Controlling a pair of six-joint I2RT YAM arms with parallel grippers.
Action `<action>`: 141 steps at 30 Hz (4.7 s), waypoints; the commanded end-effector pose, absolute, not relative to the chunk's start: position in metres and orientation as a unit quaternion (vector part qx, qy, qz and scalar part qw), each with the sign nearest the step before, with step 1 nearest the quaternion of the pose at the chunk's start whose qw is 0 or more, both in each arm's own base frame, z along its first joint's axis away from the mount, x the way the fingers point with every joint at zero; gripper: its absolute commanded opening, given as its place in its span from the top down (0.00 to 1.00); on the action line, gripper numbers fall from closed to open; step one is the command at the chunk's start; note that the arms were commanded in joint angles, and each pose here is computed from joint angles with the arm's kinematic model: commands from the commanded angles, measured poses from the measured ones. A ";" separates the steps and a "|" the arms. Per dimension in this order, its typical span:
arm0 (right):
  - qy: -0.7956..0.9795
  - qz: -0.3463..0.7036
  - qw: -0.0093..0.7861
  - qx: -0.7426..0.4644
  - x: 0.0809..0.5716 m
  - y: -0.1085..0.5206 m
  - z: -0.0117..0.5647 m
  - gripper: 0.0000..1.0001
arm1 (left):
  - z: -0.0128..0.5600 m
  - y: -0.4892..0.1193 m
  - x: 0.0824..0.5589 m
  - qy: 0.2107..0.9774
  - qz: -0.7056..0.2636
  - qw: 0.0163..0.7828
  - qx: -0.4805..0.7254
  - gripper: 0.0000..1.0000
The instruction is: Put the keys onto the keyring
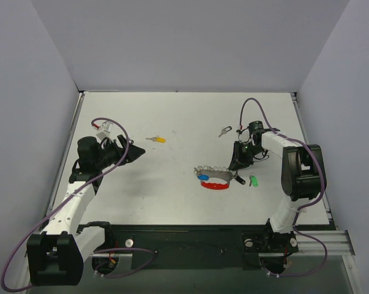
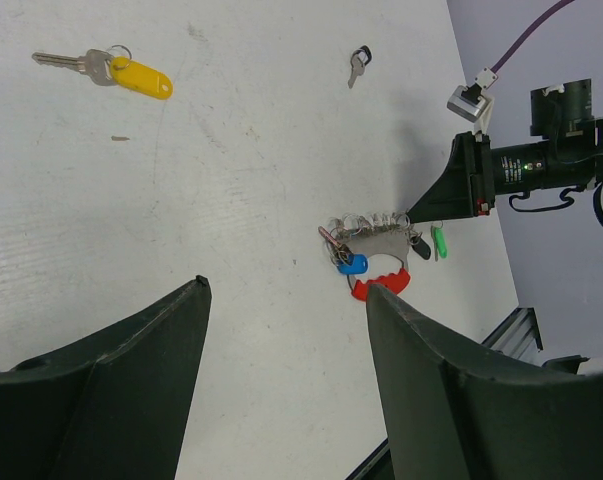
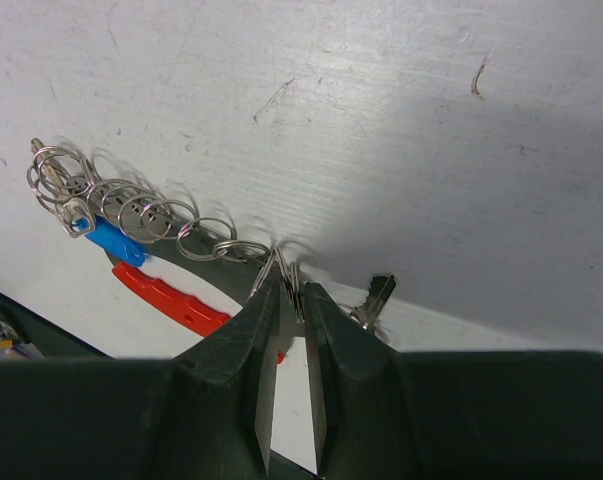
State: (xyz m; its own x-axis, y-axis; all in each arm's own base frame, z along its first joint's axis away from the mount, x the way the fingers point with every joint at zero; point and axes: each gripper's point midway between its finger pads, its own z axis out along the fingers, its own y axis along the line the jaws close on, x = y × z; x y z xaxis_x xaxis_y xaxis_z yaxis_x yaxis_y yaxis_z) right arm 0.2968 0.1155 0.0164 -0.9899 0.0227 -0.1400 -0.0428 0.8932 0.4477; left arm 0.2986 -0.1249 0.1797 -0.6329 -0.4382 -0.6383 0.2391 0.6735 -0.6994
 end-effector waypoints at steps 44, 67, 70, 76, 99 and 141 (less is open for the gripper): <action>0.951 0.281 0.064 -0.115 0.278 0.166 0.051 1.00 | 0.135 -0.245 0.280 0.864 -0.387 0.323 0.009 0.32; 0.910 0.287 0.062 -0.293 0.261 0.191 0.073 0.72 | 0.115 -0.243 0.264 0.870 -0.364 0.332 0.011 0.38; 0.916 0.272 0.060 -0.288 0.267 0.192 0.064 0.73 | 0.112 -0.247 0.264 0.873 -0.362 0.326 0.018 0.38; 0.924 0.245 0.061 -0.286 0.283 0.190 0.053 0.74 | 0.112 -0.256 0.261 0.872 -0.371 0.320 0.028 0.38; 0.892 0.111 0.023 -0.438 0.288 0.194 0.023 0.69 | 0.118 -0.247 0.247 0.864 -0.375 0.334 0.027 0.38; 0.921 0.161 -0.019 -0.354 0.276 0.221 0.039 0.77 | 0.118 -0.237 0.244 0.866 -0.362 0.343 0.024 0.37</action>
State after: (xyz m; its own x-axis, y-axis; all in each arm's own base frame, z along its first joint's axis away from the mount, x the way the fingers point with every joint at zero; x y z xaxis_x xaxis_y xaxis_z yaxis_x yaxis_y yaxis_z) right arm 0.2860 0.2267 0.0294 -0.7257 -0.6765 -0.1254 -0.6761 0.6673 0.3124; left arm 0.2413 -0.2383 0.1113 -0.7848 -0.2045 -0.5851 0.2713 0.7353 -0.6210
